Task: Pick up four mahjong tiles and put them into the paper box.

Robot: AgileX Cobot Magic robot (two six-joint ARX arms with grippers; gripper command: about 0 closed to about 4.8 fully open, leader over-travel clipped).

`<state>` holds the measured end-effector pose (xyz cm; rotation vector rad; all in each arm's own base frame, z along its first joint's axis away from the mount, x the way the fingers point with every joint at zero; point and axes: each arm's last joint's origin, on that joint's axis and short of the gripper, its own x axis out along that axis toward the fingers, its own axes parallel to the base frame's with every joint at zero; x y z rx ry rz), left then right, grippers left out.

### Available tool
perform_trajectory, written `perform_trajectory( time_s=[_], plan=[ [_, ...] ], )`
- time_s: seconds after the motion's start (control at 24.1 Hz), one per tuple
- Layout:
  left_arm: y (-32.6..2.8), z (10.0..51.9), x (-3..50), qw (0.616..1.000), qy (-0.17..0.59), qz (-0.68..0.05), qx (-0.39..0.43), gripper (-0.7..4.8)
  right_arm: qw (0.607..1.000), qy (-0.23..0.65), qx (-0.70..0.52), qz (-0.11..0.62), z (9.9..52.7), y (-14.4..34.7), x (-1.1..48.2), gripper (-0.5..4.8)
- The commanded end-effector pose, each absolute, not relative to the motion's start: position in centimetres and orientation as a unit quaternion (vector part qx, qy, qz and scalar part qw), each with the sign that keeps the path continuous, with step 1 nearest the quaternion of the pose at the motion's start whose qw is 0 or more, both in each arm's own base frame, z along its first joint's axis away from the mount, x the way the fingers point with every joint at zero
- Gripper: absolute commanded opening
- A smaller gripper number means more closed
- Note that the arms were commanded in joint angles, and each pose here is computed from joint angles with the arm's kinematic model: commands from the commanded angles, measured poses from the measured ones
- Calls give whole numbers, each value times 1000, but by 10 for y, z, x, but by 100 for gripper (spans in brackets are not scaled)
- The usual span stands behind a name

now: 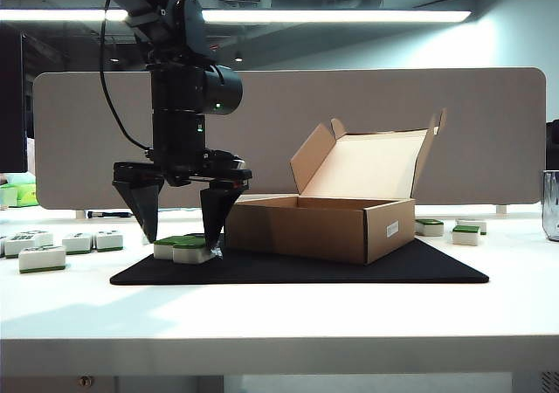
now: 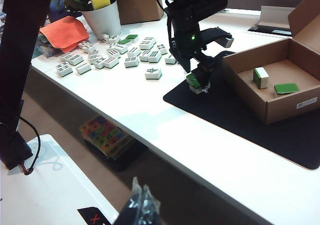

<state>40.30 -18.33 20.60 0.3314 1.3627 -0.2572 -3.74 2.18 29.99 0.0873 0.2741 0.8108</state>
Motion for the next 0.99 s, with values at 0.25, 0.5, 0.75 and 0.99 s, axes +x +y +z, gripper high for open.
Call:
perform_trajectory(
  time_s=[0.25,0.5,0.75,0.99],
  plan=[
    [-182,198,411,763,619,-116,144,415,911,111,33,395,303,22,-40,-1],
    [-182,198,411,765,617,-116,143,267,913,98,27,396,305,22,-39,-1],
    [-183,236,405,743,645,-141,111,268,913,99,27,395,305,22,-39,-1],
    [-205,293,415,814,549,-187,15,268,913,99,27,394,305,22,-39,-1]
  ],
)
